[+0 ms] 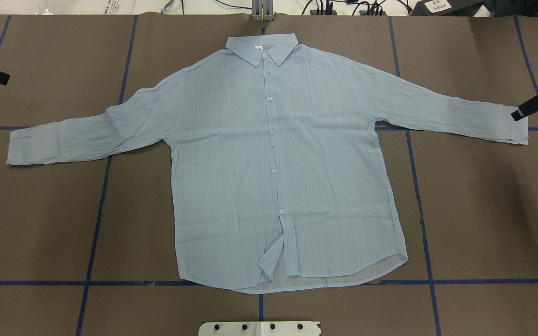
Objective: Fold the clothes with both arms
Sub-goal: 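Lower the right gripper onto the sleeve cuff nearest it and grasp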
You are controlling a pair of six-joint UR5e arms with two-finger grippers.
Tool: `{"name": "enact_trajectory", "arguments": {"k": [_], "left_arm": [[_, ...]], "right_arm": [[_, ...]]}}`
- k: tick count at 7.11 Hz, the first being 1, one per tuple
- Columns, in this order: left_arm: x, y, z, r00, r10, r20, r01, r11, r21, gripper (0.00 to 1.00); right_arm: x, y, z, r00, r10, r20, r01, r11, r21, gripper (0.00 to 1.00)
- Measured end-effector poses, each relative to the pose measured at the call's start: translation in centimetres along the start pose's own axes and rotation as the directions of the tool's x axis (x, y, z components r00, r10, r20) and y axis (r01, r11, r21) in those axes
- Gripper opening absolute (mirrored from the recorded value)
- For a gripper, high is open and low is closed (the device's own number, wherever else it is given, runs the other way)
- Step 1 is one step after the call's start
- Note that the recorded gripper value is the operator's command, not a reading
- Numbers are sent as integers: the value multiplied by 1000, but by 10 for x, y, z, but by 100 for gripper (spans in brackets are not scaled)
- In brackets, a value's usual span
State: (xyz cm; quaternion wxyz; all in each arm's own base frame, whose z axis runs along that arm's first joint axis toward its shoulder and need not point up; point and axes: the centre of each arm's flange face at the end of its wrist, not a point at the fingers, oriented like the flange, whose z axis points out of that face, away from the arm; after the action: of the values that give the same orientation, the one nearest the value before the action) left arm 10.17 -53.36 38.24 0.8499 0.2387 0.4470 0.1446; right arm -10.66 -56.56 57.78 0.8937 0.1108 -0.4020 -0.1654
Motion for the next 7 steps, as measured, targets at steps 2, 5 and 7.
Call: {"name": "enact_trajectory", "arguments": {"k": [2, 5, 7], "left_arm": [[16, -9, 3, 1000, -24, -17, 24, 1000, 3, 100], [26, -13, -3, 999, -10, -31, 11, 1000, 17, 100], [29, -17, -4, 999, -3, -33, 4, 1000, 23, 100]], "right_arm": [[51, 13, 48, 999, 20, -28, -19, 999, 26, 100], [74, 8, 69, 986, 154, -70, -152, 988, 27, 98], [80, 8, 79, 981, 177, -76, -177, 984, 9, 84]]}}
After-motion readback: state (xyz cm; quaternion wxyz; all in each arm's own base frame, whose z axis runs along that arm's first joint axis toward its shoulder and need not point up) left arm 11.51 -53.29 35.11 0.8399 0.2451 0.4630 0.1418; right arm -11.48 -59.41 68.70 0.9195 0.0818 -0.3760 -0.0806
